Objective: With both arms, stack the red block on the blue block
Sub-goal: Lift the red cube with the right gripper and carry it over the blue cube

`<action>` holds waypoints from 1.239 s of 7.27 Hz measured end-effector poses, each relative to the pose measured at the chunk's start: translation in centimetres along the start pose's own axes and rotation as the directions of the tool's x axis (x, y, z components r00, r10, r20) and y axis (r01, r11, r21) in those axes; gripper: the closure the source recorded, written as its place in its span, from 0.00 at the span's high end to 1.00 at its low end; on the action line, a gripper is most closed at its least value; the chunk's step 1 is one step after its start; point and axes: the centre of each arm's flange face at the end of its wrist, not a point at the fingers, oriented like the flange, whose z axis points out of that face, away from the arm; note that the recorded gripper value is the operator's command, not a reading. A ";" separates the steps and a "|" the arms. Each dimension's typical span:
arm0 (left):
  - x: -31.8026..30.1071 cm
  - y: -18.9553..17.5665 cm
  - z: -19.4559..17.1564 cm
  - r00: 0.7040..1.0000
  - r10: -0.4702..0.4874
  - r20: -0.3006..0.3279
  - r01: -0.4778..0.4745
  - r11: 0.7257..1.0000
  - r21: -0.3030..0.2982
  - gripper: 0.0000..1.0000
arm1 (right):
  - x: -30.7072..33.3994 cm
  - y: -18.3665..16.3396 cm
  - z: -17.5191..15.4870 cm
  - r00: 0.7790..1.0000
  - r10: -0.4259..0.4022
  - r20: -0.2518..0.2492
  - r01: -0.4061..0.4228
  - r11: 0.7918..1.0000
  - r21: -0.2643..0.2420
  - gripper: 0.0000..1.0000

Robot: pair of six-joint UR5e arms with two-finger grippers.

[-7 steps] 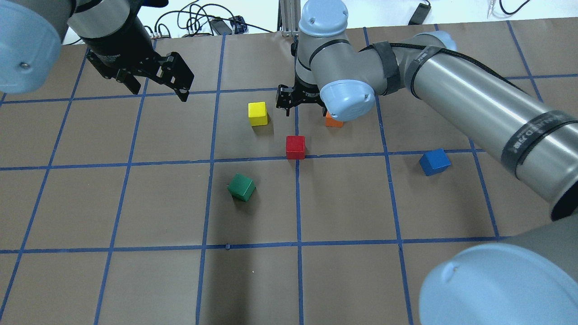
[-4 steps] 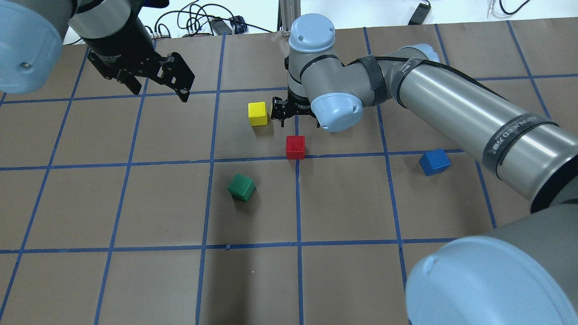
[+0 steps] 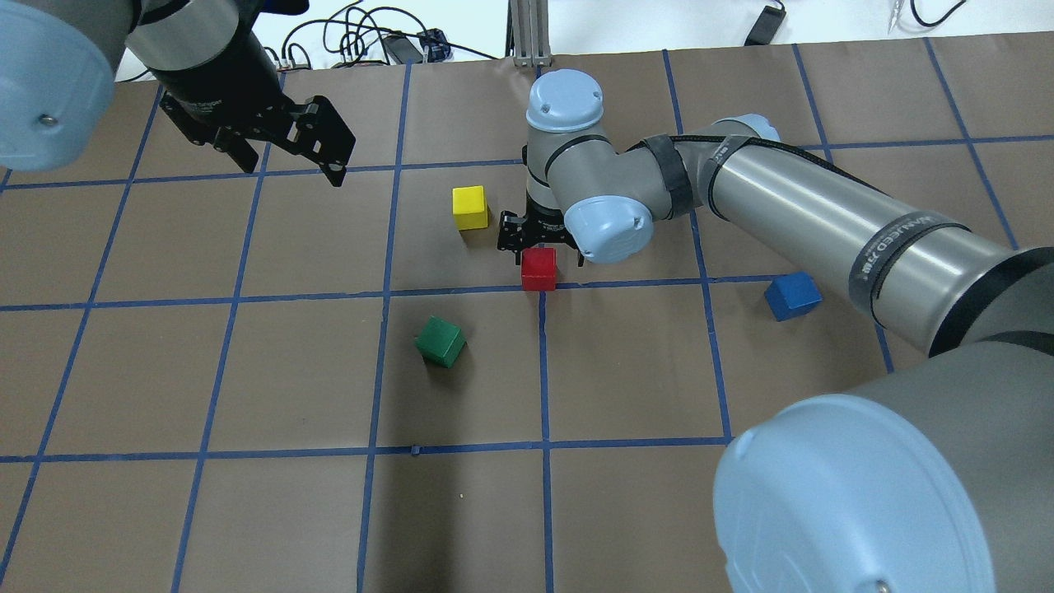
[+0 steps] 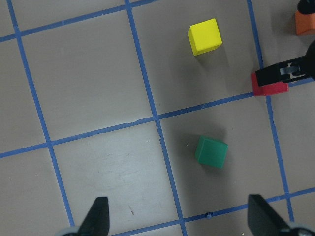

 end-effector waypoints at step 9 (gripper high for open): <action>-0.1 0.0 -0.1 1.000 0.000 0.001 0.000 1.000 0.002 1.00 | 0.1 -0.4 -3.6 0.998 0.035 0.049 -0.038 0.997 0.060 0.00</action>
